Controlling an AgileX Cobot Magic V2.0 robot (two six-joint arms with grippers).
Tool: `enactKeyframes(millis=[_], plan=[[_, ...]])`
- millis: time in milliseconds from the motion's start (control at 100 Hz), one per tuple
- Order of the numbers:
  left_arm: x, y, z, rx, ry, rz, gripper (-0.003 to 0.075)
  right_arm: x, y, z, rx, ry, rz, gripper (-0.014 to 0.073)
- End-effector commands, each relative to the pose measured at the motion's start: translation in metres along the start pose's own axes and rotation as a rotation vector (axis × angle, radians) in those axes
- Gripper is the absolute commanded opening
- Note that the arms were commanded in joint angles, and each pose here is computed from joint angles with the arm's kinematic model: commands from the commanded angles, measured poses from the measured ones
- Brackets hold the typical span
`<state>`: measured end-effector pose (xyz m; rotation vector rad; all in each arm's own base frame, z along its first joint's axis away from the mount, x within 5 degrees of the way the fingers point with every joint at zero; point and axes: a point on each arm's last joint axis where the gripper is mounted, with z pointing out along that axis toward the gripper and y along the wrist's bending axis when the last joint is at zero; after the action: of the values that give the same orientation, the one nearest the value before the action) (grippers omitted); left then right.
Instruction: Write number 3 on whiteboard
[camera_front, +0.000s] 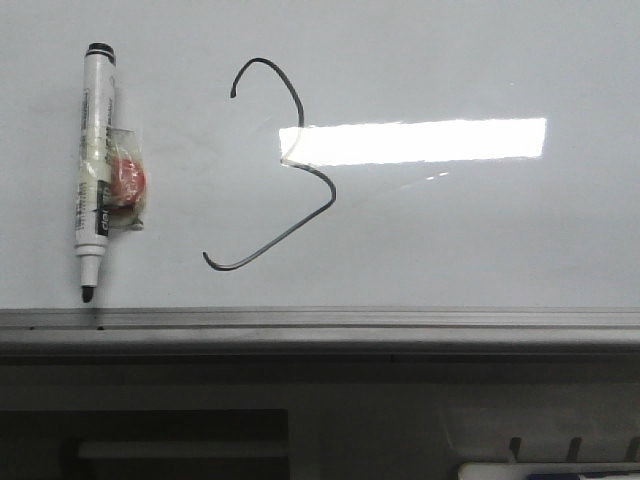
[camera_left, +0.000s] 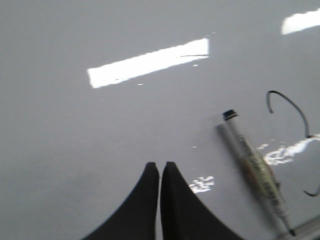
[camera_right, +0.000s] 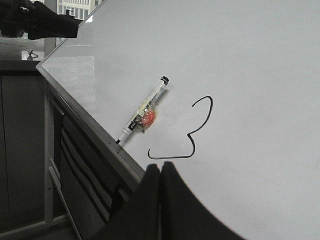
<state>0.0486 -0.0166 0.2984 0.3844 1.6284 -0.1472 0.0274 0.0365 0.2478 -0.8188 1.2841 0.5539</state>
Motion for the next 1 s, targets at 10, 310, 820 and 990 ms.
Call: enactKeyframes(millis=[10, 310, 820, 990], plan=[[-0.004, 0.005, -0.005, -0.110, -0.083, -0.028, -0.0020, -0.015, -0.004, -0.003, 0.038, -0.105, 0.000, -0.0061], [0.038, 0.005, -0.014, -0.373, -0.096, -0.135, -0.0020, -0.015, -0.004, -0.003, 0.038, -0.105, 0.000, -0.0061], [0.100, 0.006, 0.007, -0.382, 0.008, -0.232, -0.0020, -0.015, -0.004, -0.003, 0.038, -0.107, 0.000, -0.0061], [0.114, 0.005, 0.009, -0.380, 0.091, -0.236, -0.0020, -0.015, -0.004, -0.003, 0.038, -0.107, 0.000, -0.0061]])
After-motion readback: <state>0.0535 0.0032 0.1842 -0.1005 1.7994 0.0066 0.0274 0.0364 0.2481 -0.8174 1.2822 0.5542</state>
